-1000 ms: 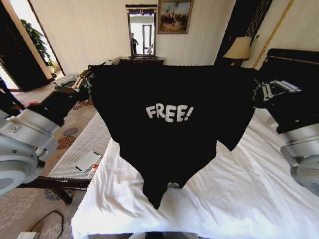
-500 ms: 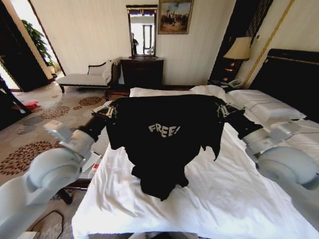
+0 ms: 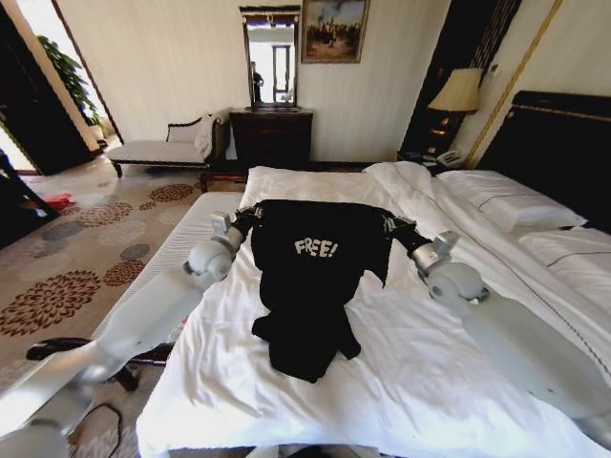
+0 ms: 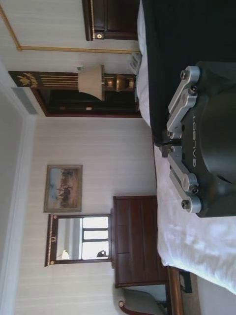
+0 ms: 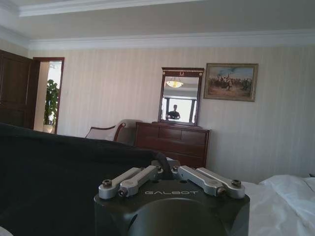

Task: Fold the clothes on the bed.

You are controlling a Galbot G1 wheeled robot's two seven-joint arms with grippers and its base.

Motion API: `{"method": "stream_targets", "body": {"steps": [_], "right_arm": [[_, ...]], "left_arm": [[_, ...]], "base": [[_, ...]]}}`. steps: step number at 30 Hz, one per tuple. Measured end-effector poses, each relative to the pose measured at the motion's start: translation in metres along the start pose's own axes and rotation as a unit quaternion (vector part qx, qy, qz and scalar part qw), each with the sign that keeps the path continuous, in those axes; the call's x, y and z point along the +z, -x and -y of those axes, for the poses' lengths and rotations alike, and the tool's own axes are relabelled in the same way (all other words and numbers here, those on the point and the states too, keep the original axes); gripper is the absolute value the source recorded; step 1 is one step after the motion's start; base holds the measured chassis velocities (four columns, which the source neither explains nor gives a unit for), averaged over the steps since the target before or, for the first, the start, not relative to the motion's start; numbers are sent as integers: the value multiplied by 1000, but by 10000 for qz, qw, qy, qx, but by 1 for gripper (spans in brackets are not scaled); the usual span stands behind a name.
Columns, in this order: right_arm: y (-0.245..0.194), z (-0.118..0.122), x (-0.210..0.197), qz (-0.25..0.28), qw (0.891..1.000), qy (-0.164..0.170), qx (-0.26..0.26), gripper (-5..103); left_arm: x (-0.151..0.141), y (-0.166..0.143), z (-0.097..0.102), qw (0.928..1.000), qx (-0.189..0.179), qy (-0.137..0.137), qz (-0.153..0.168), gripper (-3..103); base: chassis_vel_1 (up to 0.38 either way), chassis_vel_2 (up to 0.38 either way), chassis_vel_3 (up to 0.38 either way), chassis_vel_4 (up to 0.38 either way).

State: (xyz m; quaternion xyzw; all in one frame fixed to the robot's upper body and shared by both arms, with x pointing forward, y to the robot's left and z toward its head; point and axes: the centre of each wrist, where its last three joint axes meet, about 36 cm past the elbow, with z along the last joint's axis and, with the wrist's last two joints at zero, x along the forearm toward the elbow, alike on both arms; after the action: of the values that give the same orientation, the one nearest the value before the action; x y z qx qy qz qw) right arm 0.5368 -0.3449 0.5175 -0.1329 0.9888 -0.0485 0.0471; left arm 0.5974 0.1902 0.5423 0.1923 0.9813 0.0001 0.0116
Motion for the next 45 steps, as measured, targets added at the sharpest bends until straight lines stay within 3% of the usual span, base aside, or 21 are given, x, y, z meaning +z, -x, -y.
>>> {"method": "stream_targets", "body": {"steps": [3, 9, 14, 20, 21, 24, 27, 35, 45], "right_arm": [[34, -2, 35, -218, 9997, -21, 103, 1], [68, -3, 65, -388, 9990, -109, 176, 1], [110, 5, 93, -525, 9974, -405, 293, 1], [145, -14, 114, -625, 9964, -513, 236, 1], [145, -14, 114, -625, 9964, -513, 236, 1], [170, -46, 125, -699, 9963, -480, 143, 1], [178, -55, 131, -771, 9957, -487, 176, 1], [181, -40, 145, -955, 9920, -482, 676, 1], [173, -16, 151, -1032, 9889, -550, 923, 1]], "left_arm": [[19, 37, 0, 9999, -90, 65, -94, 1], [46, 77, -13, 9989, -289, 237, -287, 1], [86, 113, -16, 9973, -471, 358, -426, 1], [105, 126, 13, 9972, -512, 320, -446, 1], [105, 126, 13, 9972, -512, 320, -446, 1], [107, 135, 11, 9953, -789, 221, -514, 1], [108, 142, 4, 9932, -961, 229, -613, 1], [123, 145, -3, 9890, -1170, 176, -884, 1], [133, 150, 22, 9907, -956, 196, -945, 1]], "base": [[0, 0, 0, 0], [0, 0, 0, 0], [0, 0, 0, 0], [0, 0, 0, 0], [0, 0, 0, 0], [0, 0, 0, 0], [0, 0, 0, 0], [0, 0, 0, 0], [0, 0, 0, 0]]}}
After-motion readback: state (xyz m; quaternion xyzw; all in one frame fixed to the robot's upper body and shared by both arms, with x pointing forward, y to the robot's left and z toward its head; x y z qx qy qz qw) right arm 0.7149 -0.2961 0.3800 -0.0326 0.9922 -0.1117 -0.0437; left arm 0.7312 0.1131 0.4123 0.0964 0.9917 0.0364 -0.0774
